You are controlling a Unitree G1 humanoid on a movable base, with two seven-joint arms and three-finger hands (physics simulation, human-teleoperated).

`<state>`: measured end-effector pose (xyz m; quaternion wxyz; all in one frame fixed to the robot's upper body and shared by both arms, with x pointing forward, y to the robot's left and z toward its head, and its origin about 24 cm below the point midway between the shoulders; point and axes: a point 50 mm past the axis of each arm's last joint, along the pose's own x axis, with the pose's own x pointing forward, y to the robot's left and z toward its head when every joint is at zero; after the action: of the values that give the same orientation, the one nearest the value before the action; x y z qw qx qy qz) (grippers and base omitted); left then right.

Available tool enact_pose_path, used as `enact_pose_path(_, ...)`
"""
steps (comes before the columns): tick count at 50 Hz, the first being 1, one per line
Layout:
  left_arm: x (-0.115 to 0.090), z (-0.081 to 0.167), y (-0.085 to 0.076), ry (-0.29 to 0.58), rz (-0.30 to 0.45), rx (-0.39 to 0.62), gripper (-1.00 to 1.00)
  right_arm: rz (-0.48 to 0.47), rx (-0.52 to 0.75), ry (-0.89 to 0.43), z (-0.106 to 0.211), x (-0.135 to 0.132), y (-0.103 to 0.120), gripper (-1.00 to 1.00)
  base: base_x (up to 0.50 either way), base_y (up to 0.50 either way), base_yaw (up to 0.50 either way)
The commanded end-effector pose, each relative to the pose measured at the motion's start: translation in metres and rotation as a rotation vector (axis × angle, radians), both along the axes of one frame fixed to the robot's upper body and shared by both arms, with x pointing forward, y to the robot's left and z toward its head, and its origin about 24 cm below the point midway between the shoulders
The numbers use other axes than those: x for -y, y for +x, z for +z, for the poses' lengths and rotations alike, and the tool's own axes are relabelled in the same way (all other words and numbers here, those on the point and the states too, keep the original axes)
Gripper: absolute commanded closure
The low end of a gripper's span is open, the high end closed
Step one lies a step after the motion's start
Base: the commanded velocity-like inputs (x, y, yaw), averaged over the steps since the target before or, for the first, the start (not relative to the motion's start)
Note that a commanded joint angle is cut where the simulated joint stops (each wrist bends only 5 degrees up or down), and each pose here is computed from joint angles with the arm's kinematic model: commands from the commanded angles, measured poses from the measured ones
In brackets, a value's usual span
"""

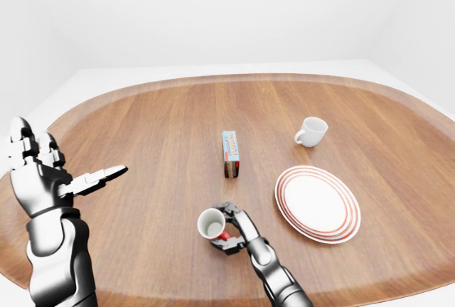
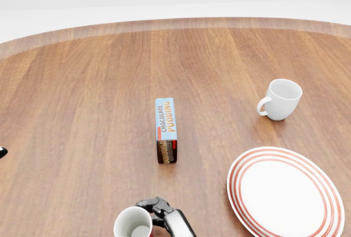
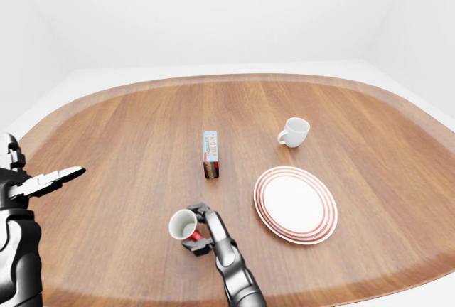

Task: Pick up the red mug and put it on the plate

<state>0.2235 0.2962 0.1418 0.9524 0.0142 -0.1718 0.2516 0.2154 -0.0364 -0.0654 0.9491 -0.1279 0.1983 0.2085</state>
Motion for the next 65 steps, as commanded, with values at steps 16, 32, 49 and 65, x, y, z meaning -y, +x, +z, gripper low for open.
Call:
enact_pose_path(16, 0.001, -0.001, 0.001, -0.001, -0.002, -0.004, -1.0, 0.028, -0.033, -0.013, -0.007, -0.002, -0.007, 1.0, 0.0, 0.0, 0.0)
enact_pose_path(32, 0.002, 0.002, 0.001, 0.005, -0.003, 0.006, -1.0, -0.089, 0.507, 0.108, 0.153, 0.055, 0.085, 1.0, 0.0, 0.0, 0.0)
enact_pose_path(49, 0.002, 0.004, 0.0, 0.013, -0.002, 0.015, -1.0, -0.397, 0.837, -0.084, 0.255, 0.22, 0.091, 1.0, 0.0, 0.0, 0.0)
enact_pose_path(65, 0.002, 0.008, -0.002, 0.018, 0.0, 0.03, -1.0, -0.653, 0.216, -0.2, 0.108, 0.306, 0.033, 1.0, 0.0, 0.0, 0.0)
